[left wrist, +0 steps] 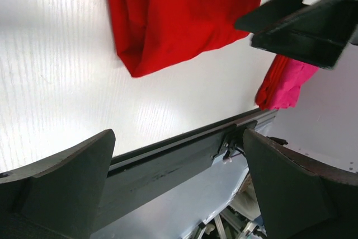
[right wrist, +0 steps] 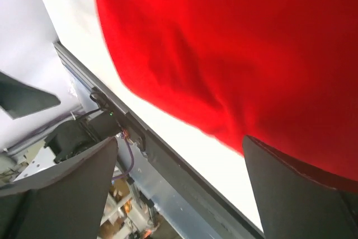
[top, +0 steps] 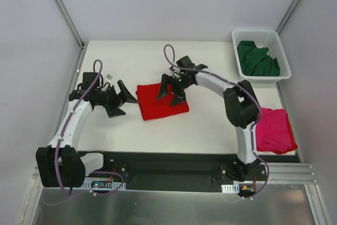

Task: Fold and stack the t-shirts

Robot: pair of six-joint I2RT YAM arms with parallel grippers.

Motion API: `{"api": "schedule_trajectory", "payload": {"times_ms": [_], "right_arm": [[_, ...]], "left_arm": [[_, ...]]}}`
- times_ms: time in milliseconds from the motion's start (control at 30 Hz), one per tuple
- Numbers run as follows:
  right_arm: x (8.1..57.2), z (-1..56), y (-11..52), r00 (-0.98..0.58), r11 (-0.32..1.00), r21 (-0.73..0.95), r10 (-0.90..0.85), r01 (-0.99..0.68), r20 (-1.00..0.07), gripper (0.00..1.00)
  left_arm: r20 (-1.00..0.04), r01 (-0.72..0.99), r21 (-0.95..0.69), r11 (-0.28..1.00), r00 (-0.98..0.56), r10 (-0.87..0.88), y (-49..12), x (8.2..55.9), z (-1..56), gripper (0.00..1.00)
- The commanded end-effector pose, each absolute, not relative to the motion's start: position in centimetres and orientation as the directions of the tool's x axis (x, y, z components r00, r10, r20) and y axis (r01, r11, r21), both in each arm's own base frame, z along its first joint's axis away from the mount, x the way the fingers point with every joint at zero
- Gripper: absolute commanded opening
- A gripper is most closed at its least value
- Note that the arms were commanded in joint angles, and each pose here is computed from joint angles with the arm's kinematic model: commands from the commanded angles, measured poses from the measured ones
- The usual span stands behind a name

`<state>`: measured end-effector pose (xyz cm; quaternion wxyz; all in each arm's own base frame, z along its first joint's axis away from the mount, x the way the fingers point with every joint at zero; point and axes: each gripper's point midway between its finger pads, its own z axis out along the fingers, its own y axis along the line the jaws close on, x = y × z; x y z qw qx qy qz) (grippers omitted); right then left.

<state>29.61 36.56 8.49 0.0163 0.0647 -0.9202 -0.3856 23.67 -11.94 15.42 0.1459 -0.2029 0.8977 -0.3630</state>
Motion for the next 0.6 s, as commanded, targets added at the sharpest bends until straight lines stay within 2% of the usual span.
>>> {"api": "schedule_trajectory", "payload": {"times_ms": [0,167,233,300,367,400,433,467,500,567], "right_arm": [[31.8,16.1,32.0,-0.979,0.714,0.676,-0.069,-0.184,-0.193,0.96],[31.4,18.6,26.8,-0.967,0.774,0.609,-0.016,-0.172,-0.253,0.96],[31.0,19.1,23.8,-0.962,0.815,0.562,0.021,-0.141,-0.273,0.96],[30.2,17.6,20.2,-0.968,0.853,0.519,0.085,-0.052,-0.237,0.96],[29.4,18.0,16.8,-0.956,0.859,0.512,0.168,0.022,-0.241,0.96],[28.2,16.6,15.4,-0.960,0.865,0.498,0.192,0.068,-0.202,0.96],[27.6,16.3,14.3,-0.958,0.867,0.488,0.214,0.097,-0.190,0.96],[27.2,17.0,12.4,-0.944,0.868,0.482,0.249,0.117,-0.218,0.96],[25.8,16.1,11.2,-0.948,0.877,0.456,0.262,0.155,-0.183,0.96],[24.3,16.2,8.3,-0.931,0.891,0.409,0.300,0.195,-0.209,0.96]], "left_arm": [[-0.143,-0.213,-0.723,0.657,-0.885,-0.444,-12.2,25.3,17.7,0.99],[-0.163,-0.141,-0.736,0.663,-0.912,-0.375,-14.4,28.8,19.8,0.99],[-0.139,-0.123,-0.740,0.661,-0.934,-0.328,-16.0,30.2,19.6,0.99],[-0.148,-0.075,-0.749,0.659,-0.949,-0.277,-18.0,31.3,20.2,0.99],[-0.105,-0.080,-0.751,0.655,-0.966,-0.238,-19.8,32.4,19.0,0.99],[-0.128,-0.048,-0.758,0.650,-0.967,-0.221,-20.8,33.3,19.8,0.99],[-0.090,-0.058,-0.760,0.648,-0.977,-0.192,-22.3,33.5,18.6,0.99],[-0.079,-0.051,-0.769,0.638,-0.982,-0.174,-23.2,33.8,18.6,0.99],[-0.094,-0.030,-0.779,0.627,-0.982,-0.164,-24.0,34.6,19.0,0.99],[-0.046,-0.046,-0.784,0.619,-0.990,-0.132,-25.9,34.9,17.5,0.99]]}}
